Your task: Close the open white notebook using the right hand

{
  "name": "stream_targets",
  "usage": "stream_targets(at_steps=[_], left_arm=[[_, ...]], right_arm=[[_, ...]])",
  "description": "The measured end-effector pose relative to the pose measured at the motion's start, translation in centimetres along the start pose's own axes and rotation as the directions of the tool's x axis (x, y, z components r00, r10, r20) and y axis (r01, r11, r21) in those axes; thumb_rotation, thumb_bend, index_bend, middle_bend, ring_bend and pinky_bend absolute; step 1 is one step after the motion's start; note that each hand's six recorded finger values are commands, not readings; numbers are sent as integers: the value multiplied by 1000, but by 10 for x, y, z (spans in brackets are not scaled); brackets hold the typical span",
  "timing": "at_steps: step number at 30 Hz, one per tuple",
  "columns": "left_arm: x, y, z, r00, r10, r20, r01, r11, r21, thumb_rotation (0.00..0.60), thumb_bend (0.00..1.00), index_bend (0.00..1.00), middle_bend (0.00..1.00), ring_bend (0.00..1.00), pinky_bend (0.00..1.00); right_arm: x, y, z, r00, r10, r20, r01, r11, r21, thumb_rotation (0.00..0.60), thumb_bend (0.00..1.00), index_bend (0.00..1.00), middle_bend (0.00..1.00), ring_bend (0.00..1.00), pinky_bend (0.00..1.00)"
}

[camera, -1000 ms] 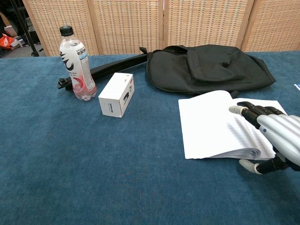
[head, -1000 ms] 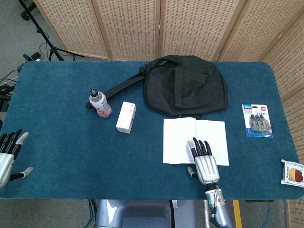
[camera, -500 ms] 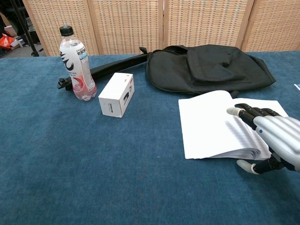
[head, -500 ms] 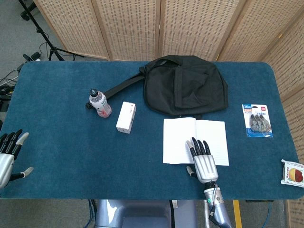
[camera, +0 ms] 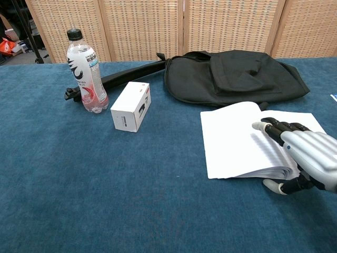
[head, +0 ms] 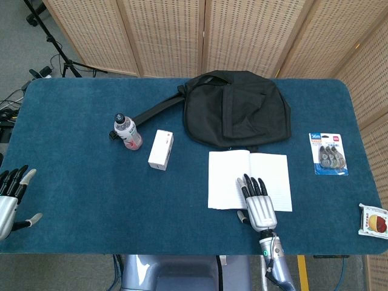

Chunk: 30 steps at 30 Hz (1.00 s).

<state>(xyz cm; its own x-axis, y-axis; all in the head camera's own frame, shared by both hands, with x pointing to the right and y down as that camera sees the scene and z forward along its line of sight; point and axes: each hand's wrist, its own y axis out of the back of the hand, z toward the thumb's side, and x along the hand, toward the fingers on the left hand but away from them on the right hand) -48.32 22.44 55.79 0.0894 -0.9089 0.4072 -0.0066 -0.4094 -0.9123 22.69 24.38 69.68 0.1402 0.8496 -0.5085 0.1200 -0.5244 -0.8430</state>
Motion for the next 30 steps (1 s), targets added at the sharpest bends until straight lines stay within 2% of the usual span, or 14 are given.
stream_targets(at_steps=[21,23,30], left_arm=[[-1,1,1,1000,4,5,-4,1000,-4,552,66,0,0,0,0],[-1,0,1,1000,3,5,-3,1000,-3,552,66,0,0,0,0],[-1,0,2,1000,0,10,0,1000,-3,553,66,0,0,0,0]], right_arm=[[-14,-7,-10,1000,-1,29,0,1000,5,600,319,0,0,0,0],[-14,-7,-12,999,-2,34,2,1000,-2,600,356,0,0,0,0],[-14,-6,-16,998,-14,56,16,999,-31,600,635,0,0,0,0]])
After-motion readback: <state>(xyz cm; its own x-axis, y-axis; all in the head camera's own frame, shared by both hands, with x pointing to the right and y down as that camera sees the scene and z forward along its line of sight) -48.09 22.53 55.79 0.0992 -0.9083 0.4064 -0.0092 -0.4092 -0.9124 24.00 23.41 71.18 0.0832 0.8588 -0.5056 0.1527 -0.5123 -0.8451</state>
